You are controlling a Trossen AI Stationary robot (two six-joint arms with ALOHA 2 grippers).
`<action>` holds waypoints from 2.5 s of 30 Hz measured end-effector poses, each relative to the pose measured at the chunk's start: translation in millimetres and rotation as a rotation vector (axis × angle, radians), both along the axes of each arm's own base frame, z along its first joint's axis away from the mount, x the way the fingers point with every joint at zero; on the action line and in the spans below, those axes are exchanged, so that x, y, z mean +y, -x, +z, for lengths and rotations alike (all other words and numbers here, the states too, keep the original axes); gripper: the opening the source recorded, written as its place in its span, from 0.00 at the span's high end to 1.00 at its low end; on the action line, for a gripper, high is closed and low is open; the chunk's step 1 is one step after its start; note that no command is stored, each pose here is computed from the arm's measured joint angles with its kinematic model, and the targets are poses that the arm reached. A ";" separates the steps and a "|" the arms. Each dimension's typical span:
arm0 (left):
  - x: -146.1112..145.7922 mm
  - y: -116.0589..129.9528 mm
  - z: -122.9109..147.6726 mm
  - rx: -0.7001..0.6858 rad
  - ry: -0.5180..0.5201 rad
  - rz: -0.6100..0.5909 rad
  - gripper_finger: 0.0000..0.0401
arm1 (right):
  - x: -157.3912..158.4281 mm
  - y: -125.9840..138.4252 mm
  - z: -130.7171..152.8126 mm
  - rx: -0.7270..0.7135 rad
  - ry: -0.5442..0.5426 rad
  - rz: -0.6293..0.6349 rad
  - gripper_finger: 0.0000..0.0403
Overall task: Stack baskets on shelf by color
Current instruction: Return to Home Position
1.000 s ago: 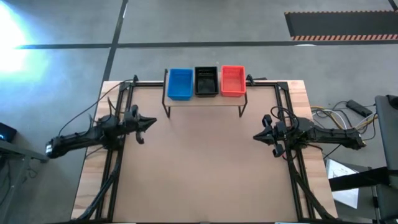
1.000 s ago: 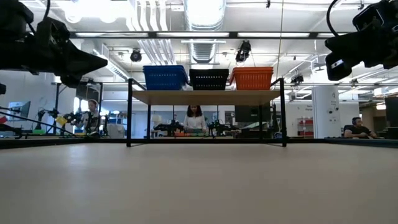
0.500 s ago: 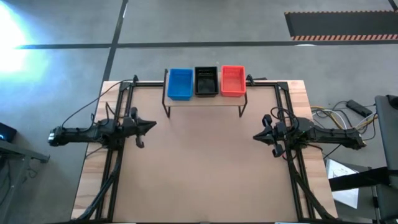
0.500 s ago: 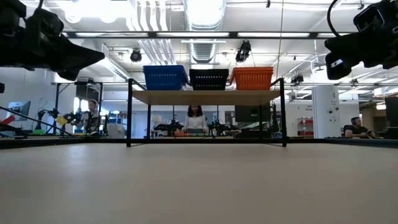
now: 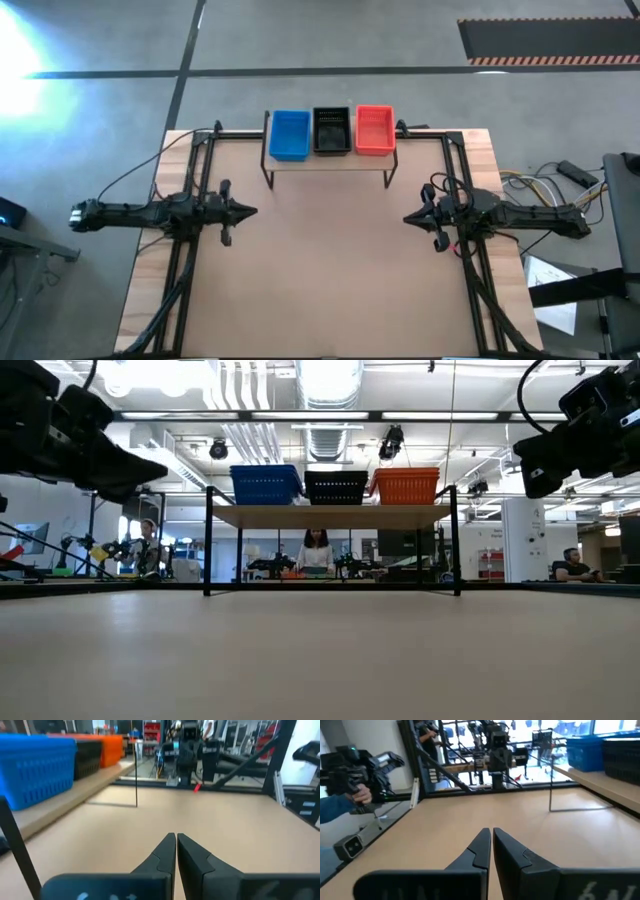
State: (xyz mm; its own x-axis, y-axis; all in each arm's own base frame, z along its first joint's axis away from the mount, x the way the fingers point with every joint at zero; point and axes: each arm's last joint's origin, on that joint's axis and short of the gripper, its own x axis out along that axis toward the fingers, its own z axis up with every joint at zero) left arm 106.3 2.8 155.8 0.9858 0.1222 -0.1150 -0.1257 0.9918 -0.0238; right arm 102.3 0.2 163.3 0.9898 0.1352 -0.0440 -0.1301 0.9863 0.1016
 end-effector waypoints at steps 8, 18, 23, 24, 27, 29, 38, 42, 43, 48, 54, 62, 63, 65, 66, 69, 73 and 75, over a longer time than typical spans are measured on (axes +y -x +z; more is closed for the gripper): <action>0.1 -4.5 -7.6 0.084 0.004 0.007 1.00 | -1.7 -0.4 9.3 -0.097 0.006 -0.059 0.97; 0.1 -7.6 -14.0 0.153 0.003 0.008 1.00 | -5.5 -0.4 11.4 -0.122 0.117 -0.191 0.97; 0.1 -8.6 -15.8 0.172 0.003 0.008 1.00 | -5.5 -0.5 11.0 -0.118 0.092 -0.190 0.97; 0.1 -8.7 -16.2 0.176 0.002 0.008 1.00 | -5.5 -0.4 11.0 -0.118 0.085 -0.190 0.97; 0.1 -9.1 -17.0 0.185 0.002 0.008 1.00 | -5.5 -0.4 11.2 -0.119 0.071 -0.189 0.97; 0.1 -9.3 -17.5 0.189 0.003 0.008 1.00 | -5.5 -0.4 11.1 -0.118 0.072 -0.189 0.97; 0.1 -9.3 -17.7 0.192 0.002 0.008 1.00 | -5.5 -0.4 11.2 -0.120 0.071 -0.189 0.97; 0.3 -6.4 -11.7 0.129 0.003 0.009 1.00 | -5.5 -0.4 11.3 -0.120 0.071 -0.189 0.97; 0.3 -5.5 -9.5 0.105 0.004 0.009 1.00 | -5.5 -0.4 11.2 -0.120 0.072 -0.189 0.97; 0.4 0.6 1.6 -0.020 0.005 0.008 1.00 | -5.5 -0.4 11.2 -0.120 0.071 -0.189 0.97; 0.5 8.6 13.2 -0.161 0.009 0.007 1.00 | -5.5 -0.4 11.2 -0.119 0.072 -0.189 0.97; -0.3 7.7 10.7 -0.134 0.008 -0.020 1.00 | -5.5 -0.4 11.0 -0.118 0.071 -0.189 0.97; -0.9 7.7 10.3 -0.129 0.009 -0.042 1.00 | -5.5 -0.4 11.0 -0.117 0.072 -0.188 0.97; -2.8 7.6 9.0 -0.116 0.013 -0.109 1.00 | -5.5 -0.4 10.9 -0.117 0.072 -0.189 0.97; -3.6 7.6 8.7 -0.112 0.015 -0.134 1.00 | -5.5 -0.4 11.0 -0.118 0.072 -0.189 0.97; -3.8 7.6 8.6 -0.111 0.012 -0.142 1.00 | -5.5 -0.4 11.0 -0.117 0.071 -0.189 0.97; -3.8 7.6 8.5 -0.109 -0.012 -0.144 1.00 | -5.5 -0.4 11.0 -0.117 0.071 -0.189 0.97; -3.8 7.6 8.8 -0.112 -0.012 -0.144 1.00 | -5.5 -0.4 10.9 -0.116 0.072 -0.189 0.97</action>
State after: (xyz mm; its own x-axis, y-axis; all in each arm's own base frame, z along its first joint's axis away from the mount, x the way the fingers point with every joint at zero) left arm 98.7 -1.1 164.6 0.9998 -0.0204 -0.0032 0.0203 0.9996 -0.0182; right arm 102.7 -5.2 174.2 0.9962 -0.0521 0.0693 0.0504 0.9984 0.0256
